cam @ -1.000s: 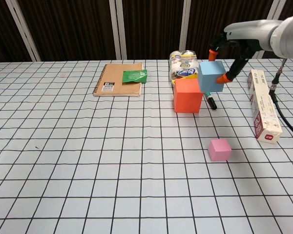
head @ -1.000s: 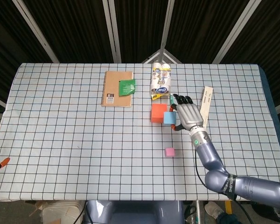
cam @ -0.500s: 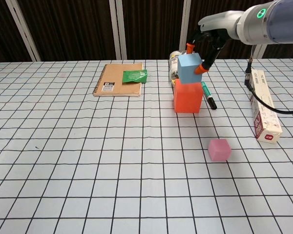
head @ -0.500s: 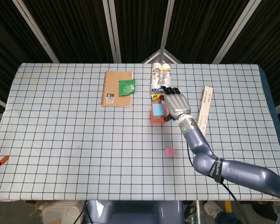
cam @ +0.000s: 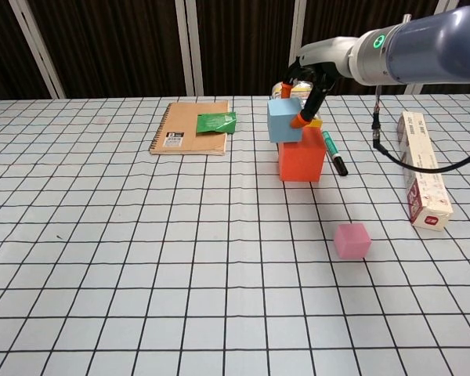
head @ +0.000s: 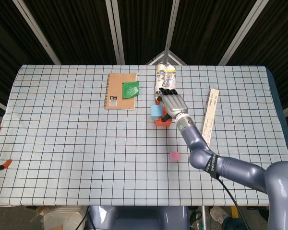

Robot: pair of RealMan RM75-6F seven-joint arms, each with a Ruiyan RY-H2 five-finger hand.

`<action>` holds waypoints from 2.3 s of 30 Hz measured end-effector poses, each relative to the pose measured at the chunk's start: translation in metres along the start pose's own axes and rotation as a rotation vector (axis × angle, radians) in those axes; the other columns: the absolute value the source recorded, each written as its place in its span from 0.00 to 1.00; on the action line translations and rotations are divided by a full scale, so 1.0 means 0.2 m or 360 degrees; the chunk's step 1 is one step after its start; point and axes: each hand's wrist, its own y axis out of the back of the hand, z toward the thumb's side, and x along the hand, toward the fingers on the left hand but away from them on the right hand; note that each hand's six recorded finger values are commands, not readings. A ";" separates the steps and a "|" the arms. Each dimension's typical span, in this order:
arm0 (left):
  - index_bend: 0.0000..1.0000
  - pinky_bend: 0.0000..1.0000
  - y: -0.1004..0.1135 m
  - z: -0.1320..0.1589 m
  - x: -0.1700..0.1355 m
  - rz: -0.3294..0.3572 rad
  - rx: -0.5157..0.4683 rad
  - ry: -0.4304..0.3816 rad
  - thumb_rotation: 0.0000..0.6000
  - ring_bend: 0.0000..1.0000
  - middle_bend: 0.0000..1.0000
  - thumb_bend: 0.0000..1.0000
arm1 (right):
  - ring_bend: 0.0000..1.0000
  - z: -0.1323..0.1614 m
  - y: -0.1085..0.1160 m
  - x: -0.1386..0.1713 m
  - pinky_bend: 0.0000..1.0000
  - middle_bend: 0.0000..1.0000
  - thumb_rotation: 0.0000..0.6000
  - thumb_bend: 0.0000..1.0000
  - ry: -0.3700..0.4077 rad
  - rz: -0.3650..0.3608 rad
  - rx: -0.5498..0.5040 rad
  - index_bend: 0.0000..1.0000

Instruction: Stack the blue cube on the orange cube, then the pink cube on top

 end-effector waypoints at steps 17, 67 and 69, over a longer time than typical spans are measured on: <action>0.05 0.00 0.00 -0.01 0.00 0.0005 0.0011 0.0020 1.00 0.00 0.00 0.11 | 0.05 -0.10 0.03 0.00 0.00 0.00 1.00 0.43 -0.0048 0.0012 0.0002 0.50; 0.05 0.00 0.00 -0.01 0.00 -0.0001 0.0019 0.0028 1.00 0.00 0.00 0.11 | 0.05 -0.13 0.00 -0.01 0.00 0.00 1.00 0.45 -0.0063 0.0021 -0.0024 0.51; 0.05 0.00 0.00 -0.01 0.00 0.0002 0.0018 0.0028 1.00 0.00 0.00 0.11 | 0.05 -0.13 0.00 -0.01 0.00 0.00 1.00 0.45 -0.0064 0.0023 -0.0022 0.51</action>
